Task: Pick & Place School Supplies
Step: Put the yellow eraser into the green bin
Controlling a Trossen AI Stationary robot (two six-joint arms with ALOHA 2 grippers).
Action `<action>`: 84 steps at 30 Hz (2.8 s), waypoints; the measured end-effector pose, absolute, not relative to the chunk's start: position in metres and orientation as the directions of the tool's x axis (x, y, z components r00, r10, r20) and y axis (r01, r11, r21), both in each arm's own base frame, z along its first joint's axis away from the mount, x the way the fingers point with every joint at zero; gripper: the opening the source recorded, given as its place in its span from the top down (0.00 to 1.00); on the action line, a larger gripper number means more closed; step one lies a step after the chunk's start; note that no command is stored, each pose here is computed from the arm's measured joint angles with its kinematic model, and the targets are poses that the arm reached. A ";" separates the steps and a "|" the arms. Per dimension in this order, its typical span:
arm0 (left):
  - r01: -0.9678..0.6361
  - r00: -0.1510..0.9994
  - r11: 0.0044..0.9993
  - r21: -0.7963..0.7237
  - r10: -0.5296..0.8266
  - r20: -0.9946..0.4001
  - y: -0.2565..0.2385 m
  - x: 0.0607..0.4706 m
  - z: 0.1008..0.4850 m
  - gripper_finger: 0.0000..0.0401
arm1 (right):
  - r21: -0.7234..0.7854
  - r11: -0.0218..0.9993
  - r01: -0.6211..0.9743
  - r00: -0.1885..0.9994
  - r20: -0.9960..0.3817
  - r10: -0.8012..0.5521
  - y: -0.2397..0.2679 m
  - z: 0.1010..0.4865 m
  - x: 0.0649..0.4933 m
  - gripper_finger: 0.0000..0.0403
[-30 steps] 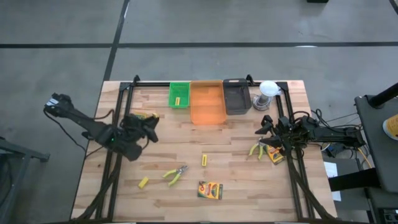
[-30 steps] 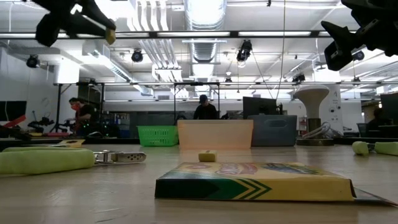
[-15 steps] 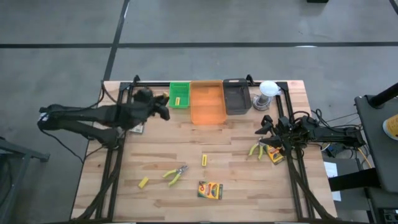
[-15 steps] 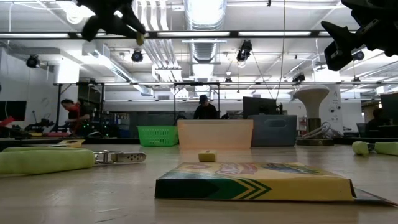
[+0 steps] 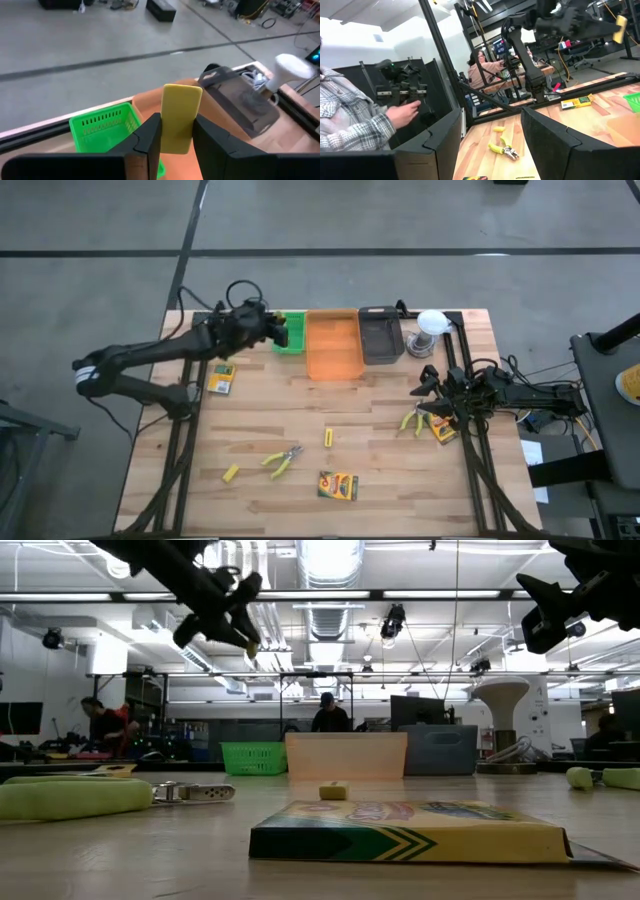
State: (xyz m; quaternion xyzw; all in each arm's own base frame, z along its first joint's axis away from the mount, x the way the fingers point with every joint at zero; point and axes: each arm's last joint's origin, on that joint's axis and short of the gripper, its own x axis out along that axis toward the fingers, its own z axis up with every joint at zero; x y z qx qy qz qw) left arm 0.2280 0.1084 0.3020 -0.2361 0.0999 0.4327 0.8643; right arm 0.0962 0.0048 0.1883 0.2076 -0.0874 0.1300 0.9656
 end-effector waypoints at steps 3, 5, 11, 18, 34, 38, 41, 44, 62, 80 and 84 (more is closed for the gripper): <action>-0.804 0.594 0.494 -0.331 0.691 -0.411 0.123 0.235 0.296 0.74 | 0.378 0.880 -0.287 0.951 0.223 0.215 0.005 0.188 0.096 0.50; -0.818 0.575 0.473 -0.328 0.695 -0.431 0.132 0.240 0.292 0.74 | 0.378 0.880 -0.287 0.951 0.223 0.215 0.005 0.188 0.096 0.50; -0.853 0.522 0.422 -0.308 0.698 -0.490 0.158 0.255 0.280 0.74 | 0.378 0.880 -0.288 0.951 0.223 0.215 0.005 0.188 0.096 0.50; -0.891 0.454 0.314 -0.329 0.638 -0.622 0.182 0.266 0.258 0.74 | 0.378 0.880 -0.287 0.951 0.223 0.215 0.005 0.188 0.096 0.50; -0.887 0.462 0.275 -0.372 0.542 -0.702 0.201 0.272 0.244 0.74 | 0.378 0.880 -0.287 0.951 0.223 0.215 0.005 0.188 0.096 0.50; -0.906 0.423 0.218 -0.363 0.500 -0.755 0.199 0.267 0.237 0.74 | 0.378 0.880 -0.287 0.951 0.223 0.215 0.005 0.188 0.096 0.50; -0.913 0.407 0.195 -0.358 0.492 -0.769 0.201 0.265 0.235 0.74 | 0.378 0.880 -0.288 0.951 0.223 0.215 0.005 0.188 0.096 0.50; -0.916 0.400 0.186 -0.356 0.489 -0.775 0.203 0.262 0.234 0.74 | 0.378 0.880 -0.287 0.951 0.223 0.215 0.005 0.188 0.096 0.50; -0.904 0.428 0.127 -0.409 0.302 -0.852 0.227 0.266 0.194 0.74 | 0.378 0.880 -0.287 0.951 0.223 0.215 0.005 0.188 0.096 0.50; -0.945 0.328 0.084 -0.317 0.197 -0.924 0.237 0.277 0.190 0.74 | 0.378 0.880 -0.287 0.951 0.223 0.215 0.005 0.188 0.096 0.50; -0.948 0.318 0.080 -0.308 0.183 -0.930 0.236 0.277 0.188 0.74 | 0.378 0.880 -0.288 0.951 0.223 0.215 0.005 0.188 0.096 0.50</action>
